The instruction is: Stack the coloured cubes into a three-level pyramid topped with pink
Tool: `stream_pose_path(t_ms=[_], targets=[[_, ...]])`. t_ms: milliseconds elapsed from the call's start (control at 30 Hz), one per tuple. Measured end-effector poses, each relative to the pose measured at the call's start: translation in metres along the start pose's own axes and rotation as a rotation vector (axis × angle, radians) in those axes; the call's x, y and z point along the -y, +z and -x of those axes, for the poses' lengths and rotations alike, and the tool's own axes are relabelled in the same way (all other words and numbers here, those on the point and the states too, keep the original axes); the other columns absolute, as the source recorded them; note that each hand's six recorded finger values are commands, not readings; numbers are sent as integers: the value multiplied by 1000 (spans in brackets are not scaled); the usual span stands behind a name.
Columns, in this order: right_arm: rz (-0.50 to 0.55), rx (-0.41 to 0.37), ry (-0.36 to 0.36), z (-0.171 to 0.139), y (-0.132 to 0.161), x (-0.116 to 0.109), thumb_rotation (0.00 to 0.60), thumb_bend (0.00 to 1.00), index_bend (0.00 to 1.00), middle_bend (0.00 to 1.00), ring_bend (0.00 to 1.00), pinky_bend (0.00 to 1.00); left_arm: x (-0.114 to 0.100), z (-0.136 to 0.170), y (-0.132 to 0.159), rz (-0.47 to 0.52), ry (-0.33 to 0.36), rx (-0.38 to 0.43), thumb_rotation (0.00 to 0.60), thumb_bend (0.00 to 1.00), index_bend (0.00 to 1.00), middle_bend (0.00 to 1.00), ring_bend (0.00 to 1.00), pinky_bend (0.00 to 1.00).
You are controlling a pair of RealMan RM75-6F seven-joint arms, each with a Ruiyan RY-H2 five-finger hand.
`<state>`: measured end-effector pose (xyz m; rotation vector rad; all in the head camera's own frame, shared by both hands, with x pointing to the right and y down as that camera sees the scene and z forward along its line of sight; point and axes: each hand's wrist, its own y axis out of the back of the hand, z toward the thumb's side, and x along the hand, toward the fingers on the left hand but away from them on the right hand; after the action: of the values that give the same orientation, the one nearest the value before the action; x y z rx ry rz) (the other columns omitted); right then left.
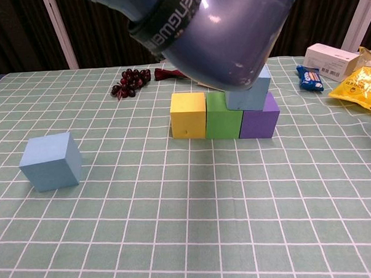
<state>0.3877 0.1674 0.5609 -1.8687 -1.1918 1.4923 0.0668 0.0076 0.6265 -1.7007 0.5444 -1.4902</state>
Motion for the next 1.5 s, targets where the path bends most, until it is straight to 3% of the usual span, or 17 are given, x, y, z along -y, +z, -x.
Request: stream_pose_path(t_ms=[367, 700, 1133, 1500], targets=[[0, -3, 2, 0, 1, 0, 600, 236, 0, 84, 0, 0, 2, 0, -2, -8, -7, -9, 600, 335, 0, 318, 19, 0], [2, -2, 1, 0, 1, 0, 600, 236, 0, 84, 0, 0, 3, 1, -3, -13, -13, -8, 600, 235, 0, 85, 8, 0], [4, -6, -3, -1, 1, 0, 600, 236, 0, 84, 0, 0, -2, 7, -4, 19, -19, 21, 600, 133, 0, 57, 0, 0], [3, -6, -17, 0, 1, -4, 600, 235, 0, 84, 0, 0, -16, 21, -25, 83, 5, 35, 600, 125, 0, 59, 0, 0]])
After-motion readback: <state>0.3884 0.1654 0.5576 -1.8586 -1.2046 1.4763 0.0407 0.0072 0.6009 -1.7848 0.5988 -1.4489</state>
